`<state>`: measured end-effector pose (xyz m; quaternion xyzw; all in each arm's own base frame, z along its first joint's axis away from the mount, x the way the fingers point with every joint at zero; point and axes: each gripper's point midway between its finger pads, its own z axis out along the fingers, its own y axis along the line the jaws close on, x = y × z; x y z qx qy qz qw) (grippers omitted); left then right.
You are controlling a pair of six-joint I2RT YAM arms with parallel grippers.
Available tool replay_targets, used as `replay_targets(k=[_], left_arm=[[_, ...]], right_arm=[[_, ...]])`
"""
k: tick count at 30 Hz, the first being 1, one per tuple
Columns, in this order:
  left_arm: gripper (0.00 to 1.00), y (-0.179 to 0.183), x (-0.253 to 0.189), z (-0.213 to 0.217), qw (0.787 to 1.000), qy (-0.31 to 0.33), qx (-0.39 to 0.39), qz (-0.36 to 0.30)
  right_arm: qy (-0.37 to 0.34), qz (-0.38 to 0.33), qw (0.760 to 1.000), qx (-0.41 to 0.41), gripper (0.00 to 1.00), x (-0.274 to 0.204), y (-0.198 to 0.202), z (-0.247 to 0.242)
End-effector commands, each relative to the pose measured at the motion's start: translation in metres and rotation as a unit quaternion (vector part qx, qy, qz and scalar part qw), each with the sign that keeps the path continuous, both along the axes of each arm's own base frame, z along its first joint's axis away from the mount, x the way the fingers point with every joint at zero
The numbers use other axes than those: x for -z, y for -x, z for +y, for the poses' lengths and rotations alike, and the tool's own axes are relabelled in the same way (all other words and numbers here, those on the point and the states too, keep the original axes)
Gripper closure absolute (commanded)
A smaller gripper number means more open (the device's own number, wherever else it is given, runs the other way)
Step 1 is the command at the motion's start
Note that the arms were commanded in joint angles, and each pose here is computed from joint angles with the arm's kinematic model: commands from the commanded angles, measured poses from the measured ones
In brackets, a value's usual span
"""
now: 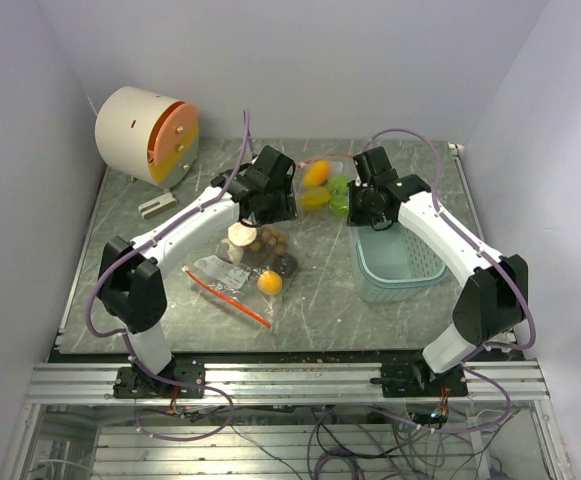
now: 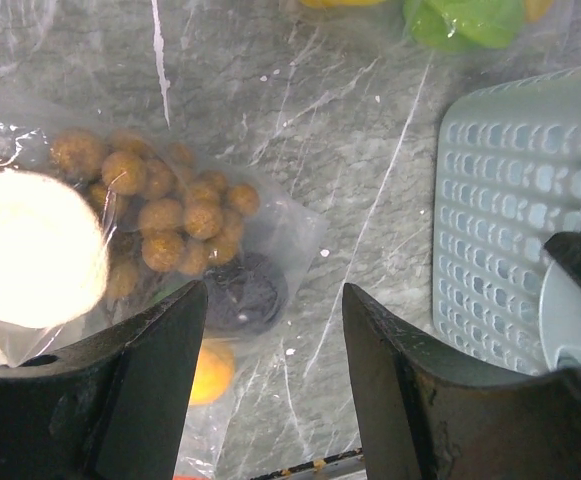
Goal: Open the zip-top bag and remove the fake food
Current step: Move the bin to the center of the board.
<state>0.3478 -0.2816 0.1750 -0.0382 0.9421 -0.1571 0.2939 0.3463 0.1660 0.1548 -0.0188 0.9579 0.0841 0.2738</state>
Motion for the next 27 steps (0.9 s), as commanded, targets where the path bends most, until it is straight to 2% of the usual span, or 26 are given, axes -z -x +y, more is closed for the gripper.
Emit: replay_targets(k=[1,3,11,17,22,27], left_arm=[[0.33,-0.002,-0.002,0.002,1.0,-0.005,-0.001,-0.007],[0.34,-0.001,0.0,0.003,1.0,-0.006,-0.002,-0.006],[0.36,-0.003,0.003,0.005,1.0,-0.012,0.002,-0.007],[0.36,-0.006,0.005,-0.001,1.0,-0.011,0.011,-0.006],[0.37,-0.007,0.001,-0.001,1.0,-0.013,0.015,-0.009],[0.39,-0.007,0.003,-0.002,1.0,-0.007,0.023,-0.009]], right_arm=[[0.054,-0.014,0.998,0.019,0.94,-0.002,-0.016,-0.021],[0.064,-0.016,0.998,0.023,1.0,-0.004,-0.022,-0.026],[0.162,-0.051,0.985,0.021,1.0,-0.004,-0.057,-0.071],[0.146,-0.049,0.988,0.032,1.0,0.014,-0.099,-0.101],[0.186,-0.053,0.98,0.05,1.0,0.02,-0.133,-0.129],[0.176,-0.094,0.979,0.047,1.0,0.009,-0.177,-0.137]])
